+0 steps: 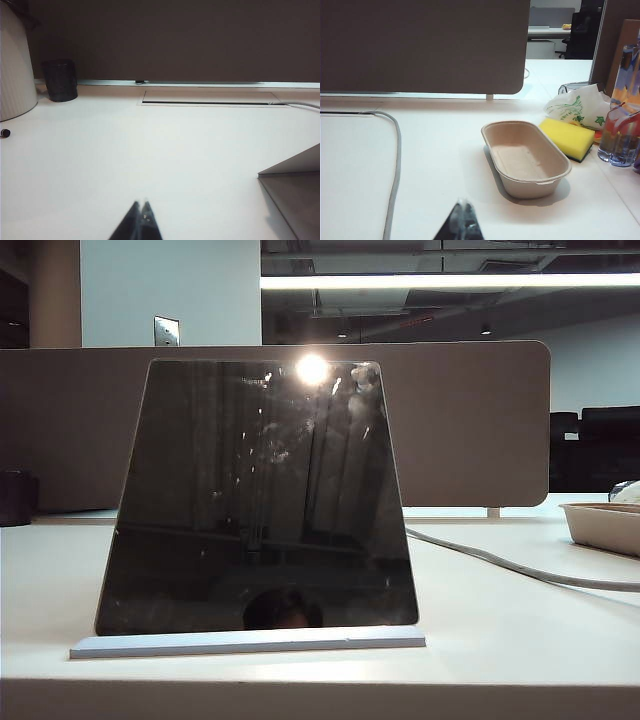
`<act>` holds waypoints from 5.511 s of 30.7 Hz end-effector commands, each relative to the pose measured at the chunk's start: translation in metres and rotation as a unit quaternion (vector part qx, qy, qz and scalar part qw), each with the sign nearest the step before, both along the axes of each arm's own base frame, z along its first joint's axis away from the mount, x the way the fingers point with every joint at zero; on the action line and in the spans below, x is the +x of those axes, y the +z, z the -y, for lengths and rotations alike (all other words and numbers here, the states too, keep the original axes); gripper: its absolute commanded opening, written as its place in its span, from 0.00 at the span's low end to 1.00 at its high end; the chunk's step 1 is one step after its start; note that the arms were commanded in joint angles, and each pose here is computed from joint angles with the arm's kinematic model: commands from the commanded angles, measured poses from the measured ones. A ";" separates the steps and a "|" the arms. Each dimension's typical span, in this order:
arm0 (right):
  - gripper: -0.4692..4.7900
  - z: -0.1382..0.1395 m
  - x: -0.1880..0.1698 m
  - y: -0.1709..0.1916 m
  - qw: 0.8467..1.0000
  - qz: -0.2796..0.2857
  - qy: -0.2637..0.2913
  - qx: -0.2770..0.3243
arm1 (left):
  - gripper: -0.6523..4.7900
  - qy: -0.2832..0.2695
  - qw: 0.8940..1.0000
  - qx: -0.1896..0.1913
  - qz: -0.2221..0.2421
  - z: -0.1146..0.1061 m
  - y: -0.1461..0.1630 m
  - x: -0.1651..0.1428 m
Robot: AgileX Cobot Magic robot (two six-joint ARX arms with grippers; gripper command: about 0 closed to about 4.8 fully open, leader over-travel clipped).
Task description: Push the base of the mirror on the table to move it forward for a short distance.
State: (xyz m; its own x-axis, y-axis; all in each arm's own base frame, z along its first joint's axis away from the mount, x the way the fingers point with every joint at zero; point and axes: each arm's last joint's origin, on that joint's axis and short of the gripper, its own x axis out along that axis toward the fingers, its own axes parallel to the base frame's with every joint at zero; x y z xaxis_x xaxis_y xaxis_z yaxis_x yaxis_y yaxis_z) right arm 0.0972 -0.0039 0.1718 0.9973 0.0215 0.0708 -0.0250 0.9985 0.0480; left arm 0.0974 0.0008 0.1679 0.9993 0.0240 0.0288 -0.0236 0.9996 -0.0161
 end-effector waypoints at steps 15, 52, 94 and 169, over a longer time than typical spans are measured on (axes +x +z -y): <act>0.08 0.000 0.000 0.003 1.000 0.009 0.000 -0.002 | 0.12 -0.016 1.000 0.002 0.003 0.003 0.001 0.000; 0.08 -0.004 -0.001 0.004 0.996 0.011 0.077 0.051 | 0.12 -0.345 0.939 0.001 0.004 0.063 0.001 -0.023; 0.08 -0.055 0.013 0.115 0.814 -0.172 0.506 0.226 | 0.12 -0.345 0.939 0.001 0.004 0.063 0.001 -0.023; 0.08 -0.221 0.079 -0.036 0.797 -0.442 0.396 -0.106 | 0.12 -0.345 0.939 0.001 0.004 0.063 0.001 -0.023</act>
State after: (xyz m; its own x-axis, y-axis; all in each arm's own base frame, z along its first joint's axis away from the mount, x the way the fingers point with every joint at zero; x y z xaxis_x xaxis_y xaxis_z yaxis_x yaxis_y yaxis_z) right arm 0.1740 0.2172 0.1374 0.3092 0.5987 -0.7389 -0.7077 0.6638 0.2417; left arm 0.0748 -0.0624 0.1676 0.7796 -0.6257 0.0265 0.6262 0.7795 -0.0161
